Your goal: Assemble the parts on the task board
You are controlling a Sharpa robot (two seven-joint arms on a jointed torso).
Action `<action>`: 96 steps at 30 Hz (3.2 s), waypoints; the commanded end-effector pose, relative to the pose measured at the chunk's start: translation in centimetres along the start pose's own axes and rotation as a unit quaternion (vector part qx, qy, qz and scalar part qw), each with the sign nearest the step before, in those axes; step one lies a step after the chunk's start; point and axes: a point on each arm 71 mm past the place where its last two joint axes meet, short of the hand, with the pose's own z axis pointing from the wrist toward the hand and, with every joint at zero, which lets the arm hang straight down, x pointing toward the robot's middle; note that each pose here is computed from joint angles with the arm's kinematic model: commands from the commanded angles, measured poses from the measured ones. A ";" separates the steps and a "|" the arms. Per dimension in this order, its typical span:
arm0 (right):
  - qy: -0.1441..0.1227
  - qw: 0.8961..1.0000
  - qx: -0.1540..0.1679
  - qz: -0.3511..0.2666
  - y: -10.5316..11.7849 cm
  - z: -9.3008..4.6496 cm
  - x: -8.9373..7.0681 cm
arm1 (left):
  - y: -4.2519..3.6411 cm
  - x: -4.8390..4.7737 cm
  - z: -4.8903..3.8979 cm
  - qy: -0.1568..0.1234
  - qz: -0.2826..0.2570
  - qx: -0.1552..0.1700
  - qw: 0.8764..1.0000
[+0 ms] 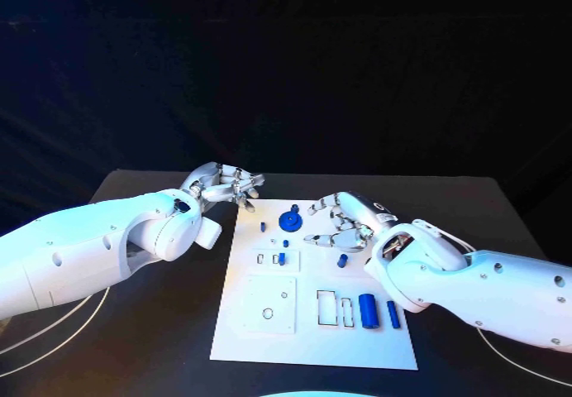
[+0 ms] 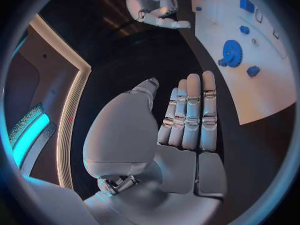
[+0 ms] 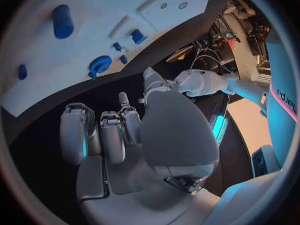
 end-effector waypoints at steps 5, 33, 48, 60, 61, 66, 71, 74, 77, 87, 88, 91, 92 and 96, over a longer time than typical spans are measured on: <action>0.011 0.992 0.049 0.120 -2.7 -1.0 -3.2 | 1.74 1.98 -0.24 0.118 0.166 -0.136 0.970; -0.021 0.985 0.119 0.127 -7.2 -1.4 -7.1 | 1.34 6.20 3.34 0.215 0.381 -0.234 0.868; -0.016 0.985 0.122 0.123 -7.4 -1.4 -7.1 | 1.94 7.69 3.98 0.247 0.394 -0.246 0.850; -0.013 0.985 0.124 0.121 -7.5 -1.3 -7.1 | 2.02 8.47 4.03 0.262 0.395 -0.247 0.845; -0.012 0.985 0.124 0.121 -7.5 -1.3 -7.1 | 2.03 8.54 4.04 0.263 0.395 -0.247 0.845; -0.010 0.985 0.123 0.120 -7.5 -1.2 -7.0 | 2.20 8.76 4.09 0.268 0.395 -0.250 0.842; -0.007 0.986 0.122 0.117 -7.4 -1.1 -6.9 | 2.38 8.82 4.15 0.270 0.394 -0.252 0.841; -0.007 0.986 0.121 0.116 -7.3 -1.0 -6.9 | 2.45 8.85 4.16 0.270 0.394 -0.253 0.841; -0.006 0.986 0.121 0.115 -7.3 -1.0 -6.8 | 2.50 8.93 4.17 0.271 0.394 -0.254 0.841; -0.003 0.986 0.120 0.117 -7.2 -0.8 -6.7 | 2.61 9.21 4.28 0.273 0.392 -0.254 0.841; -0.003 0.986 0.120 0.117 -7.2 -0.8 -6.7 | 2.62 9.20 4.28 0.273 0.391 -0.254 0.841; -0.002 0.986 0.121 0.117 -7.2 -0.8 -6.7 | 2.62 9.19 4.29 0.271 0.388 -0.254 0.844; -0.002 0.986 0.121 0.117 -7.2 -0.8 -6.7 | 2.62 9.20 4.29 0.271 0.386 -0.254 0.844; -0.001 0.986 0.122 0.116 -7.2 -0.8 -6.7 | 2.60 9.24 4.25 0.271 0.381 -0.253 0.847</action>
